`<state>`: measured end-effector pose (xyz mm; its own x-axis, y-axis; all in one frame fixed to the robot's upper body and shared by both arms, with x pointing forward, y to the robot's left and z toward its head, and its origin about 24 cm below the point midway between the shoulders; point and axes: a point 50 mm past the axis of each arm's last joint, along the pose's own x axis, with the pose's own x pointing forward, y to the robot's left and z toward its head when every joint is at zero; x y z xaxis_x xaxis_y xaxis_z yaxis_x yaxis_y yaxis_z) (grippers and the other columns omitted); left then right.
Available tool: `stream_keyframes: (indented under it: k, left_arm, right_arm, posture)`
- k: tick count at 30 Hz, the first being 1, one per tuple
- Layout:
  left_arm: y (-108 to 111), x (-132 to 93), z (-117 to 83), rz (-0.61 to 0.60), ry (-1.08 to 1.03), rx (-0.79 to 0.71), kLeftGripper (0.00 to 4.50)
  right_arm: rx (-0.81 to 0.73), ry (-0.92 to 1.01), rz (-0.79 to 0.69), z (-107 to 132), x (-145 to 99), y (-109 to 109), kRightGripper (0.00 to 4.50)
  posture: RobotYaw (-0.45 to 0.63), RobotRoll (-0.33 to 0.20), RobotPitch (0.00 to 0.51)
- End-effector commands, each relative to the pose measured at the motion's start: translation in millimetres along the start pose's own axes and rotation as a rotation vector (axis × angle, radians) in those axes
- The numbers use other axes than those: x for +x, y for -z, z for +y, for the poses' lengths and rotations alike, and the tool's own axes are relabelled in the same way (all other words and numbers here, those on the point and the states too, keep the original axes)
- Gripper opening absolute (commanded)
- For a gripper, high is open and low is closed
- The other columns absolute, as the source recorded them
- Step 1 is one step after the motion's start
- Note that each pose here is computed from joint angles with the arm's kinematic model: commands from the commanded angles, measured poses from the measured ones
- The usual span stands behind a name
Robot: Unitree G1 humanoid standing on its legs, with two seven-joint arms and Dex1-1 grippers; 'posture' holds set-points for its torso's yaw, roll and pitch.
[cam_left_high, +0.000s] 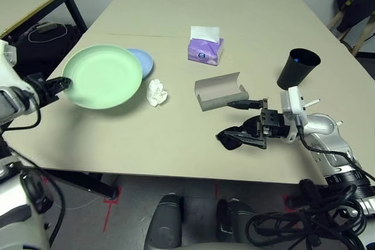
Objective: Organize and tidy the items on the table.
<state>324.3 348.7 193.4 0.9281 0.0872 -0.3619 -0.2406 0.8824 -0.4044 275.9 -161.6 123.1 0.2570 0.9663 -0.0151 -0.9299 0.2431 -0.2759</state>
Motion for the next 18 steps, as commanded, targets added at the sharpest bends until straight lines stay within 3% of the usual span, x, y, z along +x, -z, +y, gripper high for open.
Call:
stream_keyframes:
  k: [1, 7, 18]
  left_arm:
    - [8, 20, -8, -0.026, -0.072, -0.017, 0.04]
    - [22, 42, -21, -0.031, -0.114, -0.059, 0.04]
    - [18, 57, -34, -0.129, -0.205, -0.234, 0.04]
  right_arm:
    - [0.018, 0.128, -0.048, -8, -3, -2, 4.50]
    - [0.030, 0.290, -0.072, -11, -7, 1, 4.50]
    - [0.053, 0.314, -0.085, 1, -3, 6, 4.50]
  posture:
    - [0.17, 0.000, 0.064]
    - [0.15, 0.000, 0.066]
    - [0.15, 0.000, 0.069]
